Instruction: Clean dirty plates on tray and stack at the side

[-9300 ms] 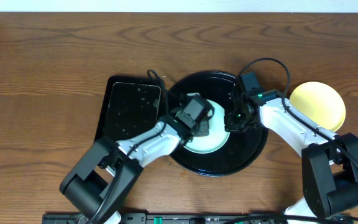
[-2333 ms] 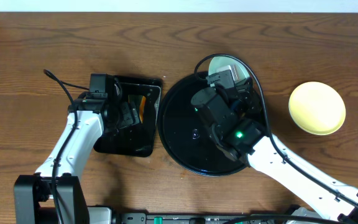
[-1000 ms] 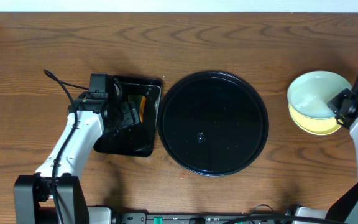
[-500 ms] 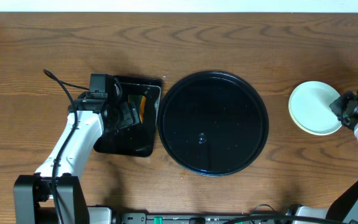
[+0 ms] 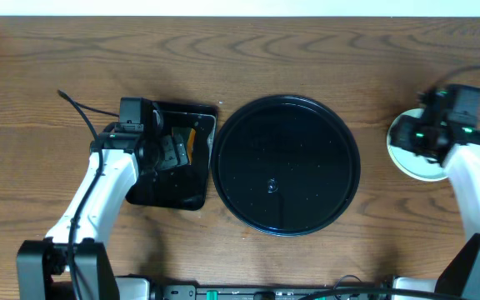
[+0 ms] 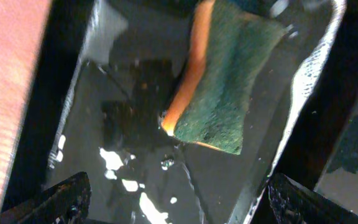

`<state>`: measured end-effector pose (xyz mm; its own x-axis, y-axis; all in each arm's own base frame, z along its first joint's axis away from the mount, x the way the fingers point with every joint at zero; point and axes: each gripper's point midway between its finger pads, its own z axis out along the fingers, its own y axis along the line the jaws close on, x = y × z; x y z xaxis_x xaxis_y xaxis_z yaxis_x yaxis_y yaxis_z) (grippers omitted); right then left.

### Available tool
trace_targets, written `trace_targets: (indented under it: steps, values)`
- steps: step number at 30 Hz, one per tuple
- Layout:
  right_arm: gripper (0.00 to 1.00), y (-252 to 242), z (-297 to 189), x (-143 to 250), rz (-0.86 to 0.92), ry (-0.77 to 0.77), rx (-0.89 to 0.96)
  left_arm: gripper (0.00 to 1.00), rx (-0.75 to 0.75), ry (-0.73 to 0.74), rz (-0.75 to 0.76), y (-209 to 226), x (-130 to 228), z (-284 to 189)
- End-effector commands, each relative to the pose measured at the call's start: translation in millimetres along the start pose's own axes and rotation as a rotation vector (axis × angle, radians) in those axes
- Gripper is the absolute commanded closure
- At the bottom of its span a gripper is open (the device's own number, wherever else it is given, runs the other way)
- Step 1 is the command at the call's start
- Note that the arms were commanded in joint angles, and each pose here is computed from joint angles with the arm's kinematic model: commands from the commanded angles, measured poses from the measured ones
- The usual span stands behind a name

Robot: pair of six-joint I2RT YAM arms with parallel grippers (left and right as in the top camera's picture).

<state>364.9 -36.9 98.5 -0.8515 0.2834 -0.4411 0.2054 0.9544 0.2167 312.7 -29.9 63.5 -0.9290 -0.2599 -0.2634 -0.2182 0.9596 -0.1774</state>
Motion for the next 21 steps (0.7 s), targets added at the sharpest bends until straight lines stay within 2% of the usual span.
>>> trace_targets:
  steps: [1, 2, 3, 7, 13, 17, 21]
  values:
    - [0.27, 50, 5, 6, -0.218, 0.002, -0.090, 0.07, -0.056, -0.130, 0.140, -8, -28, -28]
    - [0.06, 61, 6, 8, -0.249, 0.001, -0.105, 0.07, -0.070, -0.138, 0.159, -9, -29, -31]
    - [0.01, 72, 7, 10, -0.282, 0.002, -0.119, 0.07, -0.076, -0.140, 0.168, -10, -29, -33]
    - [0.01, 96, 4, 20, -0.344, 0.028, -0.146, 0.07, -0.095, -0.084, 0.175, -9, -18, -39]
    - [0.01, 92, -17, 32, -0.326, 0.113, -0.130, 0.07, -0.131, 0.033, 0.161, 5, 13, -60]
    - [0.01, 88, -37, 41, -0.305, 0.120, -0.111, 0.07, -0.117, -0.015, 0.163, 7, 26, -83]
    - [0.01, 82, -53, 45, -0.301, 0.070, -0.089, 0.07, -0.082, -0.135, 0.165, 8, 32, -108]
